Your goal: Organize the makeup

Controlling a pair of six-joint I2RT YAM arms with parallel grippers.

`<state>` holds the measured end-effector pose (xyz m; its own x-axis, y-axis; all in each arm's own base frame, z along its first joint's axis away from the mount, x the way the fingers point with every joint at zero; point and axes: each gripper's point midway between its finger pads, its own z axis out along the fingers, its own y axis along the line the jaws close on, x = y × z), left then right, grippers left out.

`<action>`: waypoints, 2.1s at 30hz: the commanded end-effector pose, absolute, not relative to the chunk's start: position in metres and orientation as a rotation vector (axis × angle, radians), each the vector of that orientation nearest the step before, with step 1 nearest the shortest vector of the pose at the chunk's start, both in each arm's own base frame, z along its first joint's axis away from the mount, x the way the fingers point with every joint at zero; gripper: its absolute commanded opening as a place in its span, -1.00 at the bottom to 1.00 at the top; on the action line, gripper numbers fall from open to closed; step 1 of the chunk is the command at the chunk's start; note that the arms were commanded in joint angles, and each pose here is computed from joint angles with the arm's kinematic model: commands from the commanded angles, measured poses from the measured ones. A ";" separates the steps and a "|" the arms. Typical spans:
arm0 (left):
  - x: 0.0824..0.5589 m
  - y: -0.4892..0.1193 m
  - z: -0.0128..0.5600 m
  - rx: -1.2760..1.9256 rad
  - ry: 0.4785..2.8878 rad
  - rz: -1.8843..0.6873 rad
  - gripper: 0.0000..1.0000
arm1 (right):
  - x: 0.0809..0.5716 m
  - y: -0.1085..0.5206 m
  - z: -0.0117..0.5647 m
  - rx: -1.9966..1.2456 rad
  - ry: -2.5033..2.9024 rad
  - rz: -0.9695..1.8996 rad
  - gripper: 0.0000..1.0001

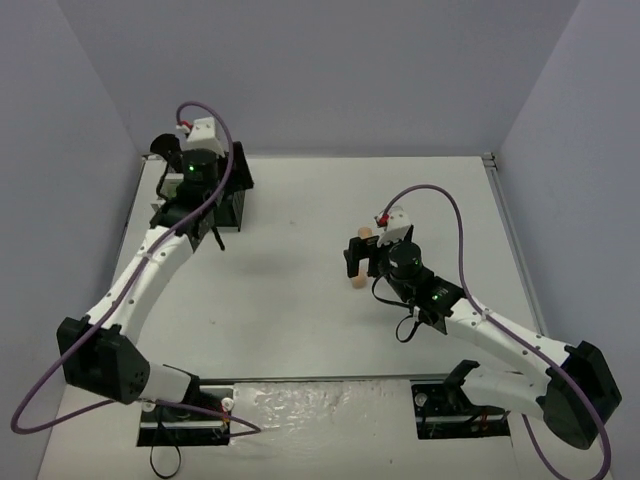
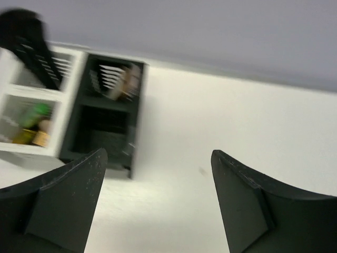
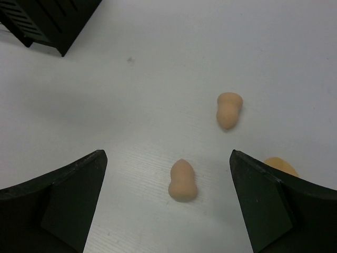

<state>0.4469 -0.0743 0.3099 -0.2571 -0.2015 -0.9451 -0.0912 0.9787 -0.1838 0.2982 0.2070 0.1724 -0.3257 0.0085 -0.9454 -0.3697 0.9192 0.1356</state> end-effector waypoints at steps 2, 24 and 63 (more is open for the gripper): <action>0.392 -0.175 0.282 -0.050 1.940 -0.396 0.56 | 0.300 0.177 0.183 -0.058 1.890 0.319 0.98; 0.332 -0.410 0.119 0.043 2.321 -0.670 0.45 | 0.253 0.124 0.198 0.108 1.742 0.386 0.96; 0.379 -0.257 0.235 -0.046 2.045 -0.263 -1.00 | 0.255 0.123 0.193 0.086 1.758 0.354 0.99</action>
